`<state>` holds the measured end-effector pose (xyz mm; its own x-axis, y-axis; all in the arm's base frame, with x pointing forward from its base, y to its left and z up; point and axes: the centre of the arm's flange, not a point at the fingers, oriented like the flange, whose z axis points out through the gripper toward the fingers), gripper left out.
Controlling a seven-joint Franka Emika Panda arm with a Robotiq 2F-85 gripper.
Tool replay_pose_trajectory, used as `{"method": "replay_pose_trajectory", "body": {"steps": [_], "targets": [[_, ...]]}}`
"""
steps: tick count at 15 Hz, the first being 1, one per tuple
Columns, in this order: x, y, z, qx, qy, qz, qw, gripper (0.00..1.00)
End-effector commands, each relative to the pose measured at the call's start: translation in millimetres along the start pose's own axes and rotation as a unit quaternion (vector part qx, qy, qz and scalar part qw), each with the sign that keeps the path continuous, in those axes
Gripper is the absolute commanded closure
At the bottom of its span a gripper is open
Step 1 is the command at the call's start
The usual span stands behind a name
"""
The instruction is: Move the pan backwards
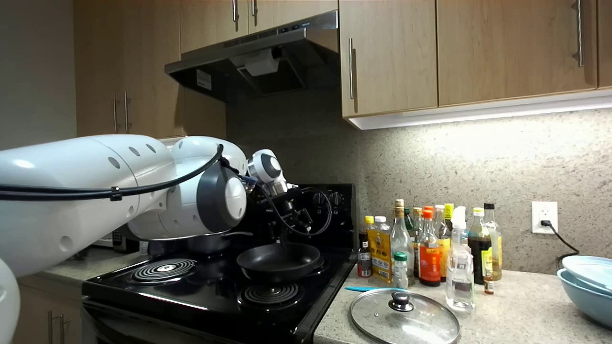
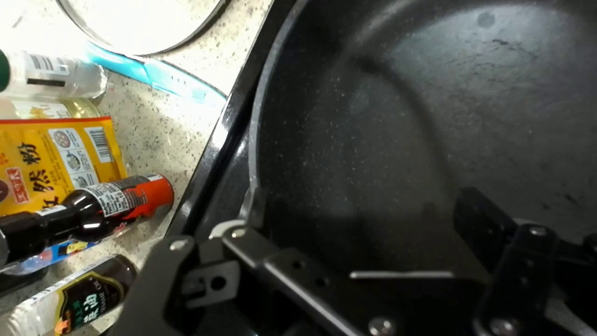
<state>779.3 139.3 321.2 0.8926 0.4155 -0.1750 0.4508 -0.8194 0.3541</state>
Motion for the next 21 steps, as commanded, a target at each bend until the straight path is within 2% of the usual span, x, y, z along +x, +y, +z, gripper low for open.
{"method": "replay_pose_trajectory", "body": {"steps": [1,5,7,10,11,16,21], "targets": [[-63,-19,12,-0.005,-0.078,-0.014,0.9969,0.00],[-98,-32,25,0.033,-0.177,-0.022,0.9833,0.00],[-110,-40,26,0.044,-0.210,-0.023,0.9765,0.00],[-108,-37,27,0.038,-0.192,-0.021,0.9804,0.00],[-47,-24,20,0.040,-0.202,-0.011,0.9786,0.00],[-46,-22,22,0.041,-0.202,-0.004,0.9785,0.00],[-62,10,58,0.097,-0.216,0.044,0.9705,0.00]]}}
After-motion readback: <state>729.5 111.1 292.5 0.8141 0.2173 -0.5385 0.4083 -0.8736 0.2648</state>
